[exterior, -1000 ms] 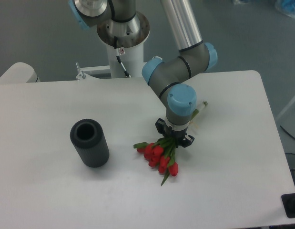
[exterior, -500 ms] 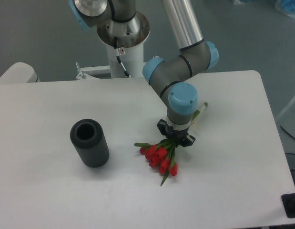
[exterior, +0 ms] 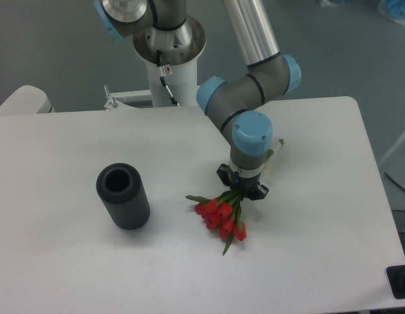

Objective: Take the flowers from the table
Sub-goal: 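Close the gripper around the green tulip stems, then lift the tulip bundle up and carry it toward the black vase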

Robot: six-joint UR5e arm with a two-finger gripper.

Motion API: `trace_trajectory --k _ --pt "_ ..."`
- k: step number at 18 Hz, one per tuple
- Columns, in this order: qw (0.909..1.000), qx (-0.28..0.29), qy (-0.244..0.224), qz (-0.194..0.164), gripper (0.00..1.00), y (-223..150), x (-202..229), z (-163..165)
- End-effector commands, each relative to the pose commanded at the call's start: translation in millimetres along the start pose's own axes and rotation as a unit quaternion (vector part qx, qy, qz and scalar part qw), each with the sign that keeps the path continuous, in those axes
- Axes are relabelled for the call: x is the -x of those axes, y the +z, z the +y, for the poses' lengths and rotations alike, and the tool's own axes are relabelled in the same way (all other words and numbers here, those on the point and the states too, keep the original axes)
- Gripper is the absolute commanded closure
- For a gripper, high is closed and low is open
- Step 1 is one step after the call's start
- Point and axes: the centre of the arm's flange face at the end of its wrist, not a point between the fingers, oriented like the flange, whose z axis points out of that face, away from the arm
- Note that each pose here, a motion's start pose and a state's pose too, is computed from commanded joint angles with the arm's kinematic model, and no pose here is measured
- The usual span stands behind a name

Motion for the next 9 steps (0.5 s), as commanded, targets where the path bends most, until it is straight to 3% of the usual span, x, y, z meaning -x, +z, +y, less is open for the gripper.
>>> trace_trajectory --k 3,9 --pt "0.9998 -0.020 0.001 -0.007 0.75 -15.5 1.0 -4.4" --pt "0.9918 -0.128 0.005 -0.009 0.75 -68.0 2.4 -32.0"
